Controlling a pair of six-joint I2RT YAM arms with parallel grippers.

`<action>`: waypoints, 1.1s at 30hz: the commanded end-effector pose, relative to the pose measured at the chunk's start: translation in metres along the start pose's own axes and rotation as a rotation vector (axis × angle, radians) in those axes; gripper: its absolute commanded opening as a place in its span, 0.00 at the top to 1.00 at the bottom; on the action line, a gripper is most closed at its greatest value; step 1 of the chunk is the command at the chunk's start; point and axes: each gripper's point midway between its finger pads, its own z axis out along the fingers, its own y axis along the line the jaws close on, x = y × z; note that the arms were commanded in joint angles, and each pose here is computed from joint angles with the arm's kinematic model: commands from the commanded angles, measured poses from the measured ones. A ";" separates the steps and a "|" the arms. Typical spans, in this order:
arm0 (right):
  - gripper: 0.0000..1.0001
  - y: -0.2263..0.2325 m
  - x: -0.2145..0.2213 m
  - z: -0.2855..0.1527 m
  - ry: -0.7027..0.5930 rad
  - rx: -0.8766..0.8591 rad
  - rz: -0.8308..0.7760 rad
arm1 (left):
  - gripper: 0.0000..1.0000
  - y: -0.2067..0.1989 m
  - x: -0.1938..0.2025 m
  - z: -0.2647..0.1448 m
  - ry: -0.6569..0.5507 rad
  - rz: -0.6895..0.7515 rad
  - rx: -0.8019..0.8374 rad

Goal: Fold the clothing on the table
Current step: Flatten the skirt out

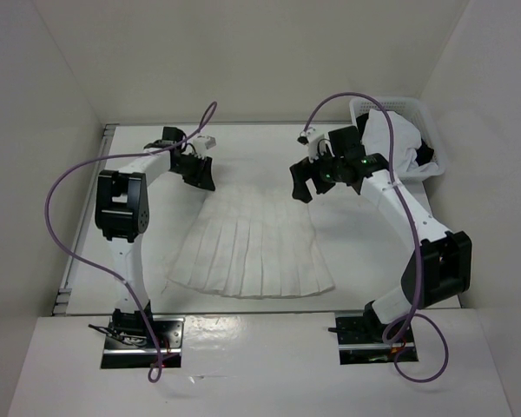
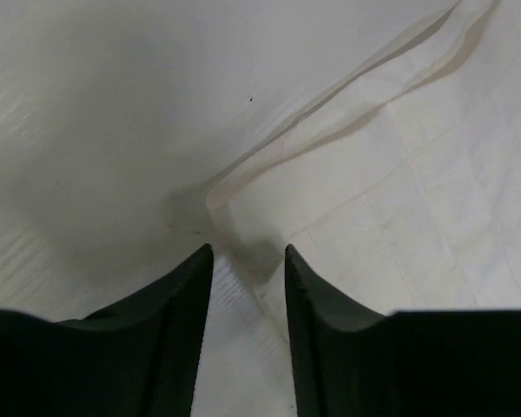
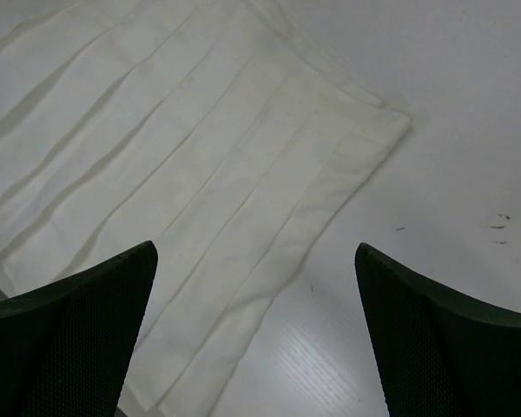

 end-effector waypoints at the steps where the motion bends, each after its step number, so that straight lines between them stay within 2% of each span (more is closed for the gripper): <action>1: 0.01 -0.005 -0.009 -0.004 -0.046 0.016 -0.011 | 0.55 -0.004 -0.004 0.005 -0.005 0.038 0.043; 3: 0.01 -0.007 -0.010 -0.004 -0.051 0.030 -0.014 | 0.63 -0.008 -0.001 0.008 0.001 0.026 0.072; 4: 0.01 -0.012 -0.007 -0.001 -0.041 0.034 -0.004 | 0.72 -0.008 -0.001 0.008 0.001 0.026 0.073; 5: 0.01 -0.012 -0.007 -0.001 -0.041 0.034 -0.004 | 0.76 -0.010 -0.001 0.008 -0.003 0.026 0.083; 9: 0.01 -0.020 0.000 0.002 -0.018 0.043 0.009 | 0.83 -0.014 -0.003 0.008 -0.011 0.035 0.108; 14: 0.01 -0.034 0.012 0.007 0.020 0.062 0.020 | 1.00 -0.018 0.003 0.008 -0.010 0.029 0.127; 18: 0.05 -0.061 0.027 0.018 0.049 0.060 0.085 | 1.00 -0.019 0.009 0.000 -0.014 0.000 0.111; 22: 0.09 -0.080 0.048 0.048 0.088 0.024 0.129 | 1.00 -0.013 0.023 -0.007 -0.006 -0.033 0.079; 28: 0.20 -0.092 0.043 0.073 0.051 -0.062 0.138 | 1.00 -0.004 0.030 -0.017 -0.010 -0.068 0.053; 33: 0.25 -0.097 0.045 0.089 0.057 -0.118 0.132 | 1.00 -0.003 0.032 -0.015 -0.003 -0.074 0.055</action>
